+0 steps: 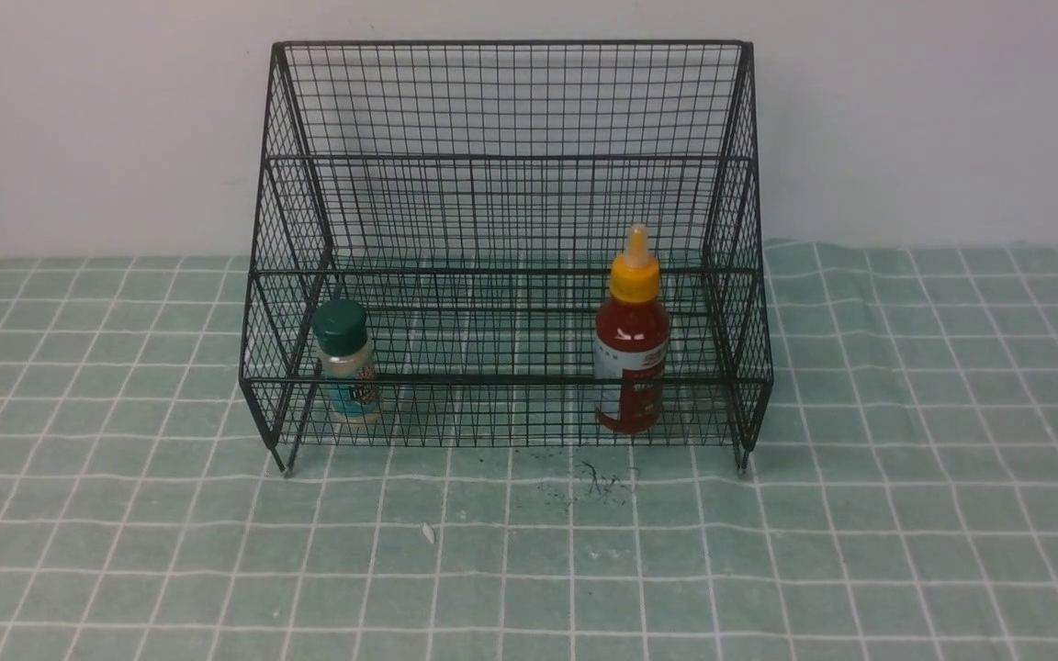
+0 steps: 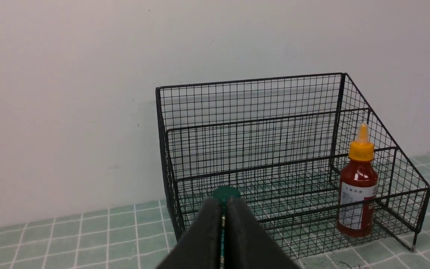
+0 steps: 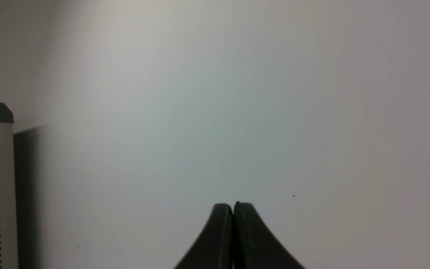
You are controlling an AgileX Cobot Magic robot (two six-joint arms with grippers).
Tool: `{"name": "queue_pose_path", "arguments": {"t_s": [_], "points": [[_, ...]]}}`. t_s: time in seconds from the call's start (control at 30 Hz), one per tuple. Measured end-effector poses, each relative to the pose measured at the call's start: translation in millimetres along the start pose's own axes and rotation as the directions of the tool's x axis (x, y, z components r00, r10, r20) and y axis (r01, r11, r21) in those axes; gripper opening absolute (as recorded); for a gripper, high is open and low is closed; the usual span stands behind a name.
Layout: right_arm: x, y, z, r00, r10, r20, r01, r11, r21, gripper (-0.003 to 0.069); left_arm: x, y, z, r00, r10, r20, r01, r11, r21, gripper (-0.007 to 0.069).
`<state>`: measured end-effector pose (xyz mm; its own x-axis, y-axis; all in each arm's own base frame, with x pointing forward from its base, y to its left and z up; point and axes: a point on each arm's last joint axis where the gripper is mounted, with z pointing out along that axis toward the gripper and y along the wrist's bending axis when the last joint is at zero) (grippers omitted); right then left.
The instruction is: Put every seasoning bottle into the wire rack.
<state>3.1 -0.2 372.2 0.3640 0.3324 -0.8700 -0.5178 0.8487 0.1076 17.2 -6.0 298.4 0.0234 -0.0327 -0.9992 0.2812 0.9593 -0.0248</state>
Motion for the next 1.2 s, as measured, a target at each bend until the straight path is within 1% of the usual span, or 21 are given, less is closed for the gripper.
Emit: {"name": "queue_pose_path", "arguments": {"t_s": [0.2, 0.27, 0.3, 0.4, 0.5, 0.57, 0.67, 0.9, 1.2], "points": [[0, 0, 0, 1.0, 0.002, 0.0, -0.002, 1.0, 0.0, -0.0015, 5, 2, 1, 0.999, 0.025, -0.032, -0.025, 1.0, -0.016, -0.0006], [0, 0, 0, 1.0, 0.002, 0.0, -0.002, 1.0, 0.0, -0.0015, 20, 3, 7, 0.996, 0.042, -0.077, -0.045, 0.998, -0.039, -0.0006], [0, 0, 0, 1.0, 0.002, 0.0, -0.002, 1.0, 0.0, -0.0015, 20, 3, 7, 0.996, 0.041, -0.077, -0.044, 0.998, -0.041, -0.0006], [0, 0, 0, 1.0, 0.001, 0.0, -0.001, 1.0, 0.0, -0.0015, 52, 7, 16, 0.984, 0.03, -0.173, -0.048, 0.994, -0.098, -0.0006], [0, 0, 0, 1.0, 0.001, -0.001, -0.001, 1.0, 0.001, -0.0015, 88, 11, 23, 0.957, 0.0, -0.289, -0.051, 0.984, -0.17, -0.0006], [0, 0, 0, 1.0, 0.001, -0.001, -0.001, 1.0, 0.001, -0.0015, 107, 14, 24, 0.939, -0.018, -0.343, -0.052, 0.979, -0.196, -0.0006], [0, 0, 0, 1.0, 0.001, -0.001, -0.001, 1.0, 0.001, -0.0015, 129, 15, 26, 0.919, -0.031, -0.393, -0.055, 0.977, -0.207, -0.0006], [0, 0, 0, 1.0, 0.001, -0.001, -0.001, 1.0, 0.001, -0.0015, 128, 16, 28, 0.937, 0.033, -0.348, -0.108, 0.974, -0.197, -0.0006], [0, 0, 0, 1.0, 0.001, -0.001, -0.001, 1.0, 0.001, -0.0015, 128, 16, 28, 0.938, 0.038, -0.345, -0.111, 0.974, -0.196, -0.0006]]}}
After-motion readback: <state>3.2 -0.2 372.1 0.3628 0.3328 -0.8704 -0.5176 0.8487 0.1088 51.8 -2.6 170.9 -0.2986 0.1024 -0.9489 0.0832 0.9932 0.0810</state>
